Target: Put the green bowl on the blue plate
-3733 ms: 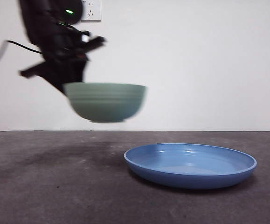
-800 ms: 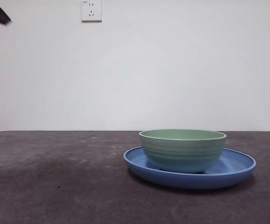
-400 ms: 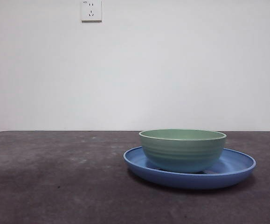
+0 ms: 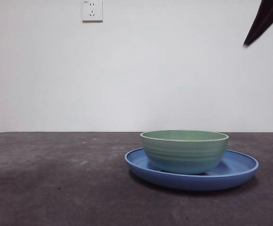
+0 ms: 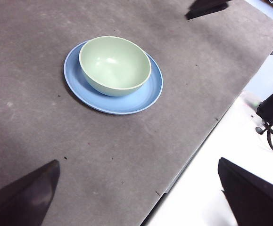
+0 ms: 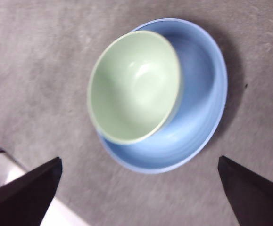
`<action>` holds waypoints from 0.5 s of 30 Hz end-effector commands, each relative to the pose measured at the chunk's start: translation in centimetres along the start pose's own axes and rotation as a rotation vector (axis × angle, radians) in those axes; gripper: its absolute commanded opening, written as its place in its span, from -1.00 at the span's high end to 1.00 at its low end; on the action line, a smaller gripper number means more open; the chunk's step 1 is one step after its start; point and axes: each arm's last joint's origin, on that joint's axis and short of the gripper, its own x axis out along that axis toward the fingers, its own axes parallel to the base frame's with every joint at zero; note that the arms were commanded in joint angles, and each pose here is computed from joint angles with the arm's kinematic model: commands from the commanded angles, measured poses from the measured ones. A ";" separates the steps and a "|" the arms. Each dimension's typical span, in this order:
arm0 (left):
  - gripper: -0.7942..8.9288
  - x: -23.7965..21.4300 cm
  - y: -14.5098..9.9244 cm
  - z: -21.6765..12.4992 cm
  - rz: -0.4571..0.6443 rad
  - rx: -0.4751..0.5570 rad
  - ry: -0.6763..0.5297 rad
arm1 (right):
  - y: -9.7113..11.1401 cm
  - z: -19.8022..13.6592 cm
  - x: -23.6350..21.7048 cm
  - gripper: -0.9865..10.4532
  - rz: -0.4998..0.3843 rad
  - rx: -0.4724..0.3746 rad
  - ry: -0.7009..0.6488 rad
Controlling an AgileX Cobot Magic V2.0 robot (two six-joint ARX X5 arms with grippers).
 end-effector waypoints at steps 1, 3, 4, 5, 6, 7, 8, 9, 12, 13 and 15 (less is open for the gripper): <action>-0.51 -0.1 -0.1 0.2 -0.009 0.014 -0.009 | -1.0 1.4 1.5 -0.19 0.000 -0.007 0.008; -0.51 -0.1 -0.1 0.2 -0.009 0.014 -0.009 | -1.8 2.1 2.6 -0.12 0.000 -0.003 0.012; -0.51 -0.1 -0.1 0.2 -0.009 0.014 -0.009 | -2.2 2.4 3.1 -0.10 0.000 0.002 0.015; -0.51 -0.1 -0.1 0.2 -0.009 0.014 -0.009 | -2.6 2.6 3.6 -0.10 0.000 0.008 0.018; -0.51 -0.1 -0.1 0.2 -0.009 0.014 -0.009 | -3.0 2.8 4.1 -0.08 -0.002 0.014 0.024; -0.51 -0.1 -0.1 0.2 -0.009 0.014 -0.009 | -3.3 2.9 4.5 -0.05 -0.002 0.018 0.029; -0.51 -0.1 -0.1 0.2 -0.009 0.014 -0.008 | -3.6 3.1 4.9 0.01 -0.003 0.023 0.036; -0.51 -0.1 -0.1 0.2 -0.009 0.014 -0.008 | -3.9 3.2 5.3 0.06 -0.003 0.027 0.040; -0.51 -0.1 -0.1 0.2 -0.009 0.014 -0.008 | -4.8 3.5 6.5 0.16 -0.005 0.041 0.059; -0.51 -0.1 -0.1 0.2 -0.009 0.014 -0.008 | -5.2 3.5 6.9 0.21 -0.006 0.043 0.066; -0.51 -0.1 -0.1 0.2 -0.009 0.014 -0.009 | -5.6 3.6 7.5 0.26 -0.007 0.047 0.075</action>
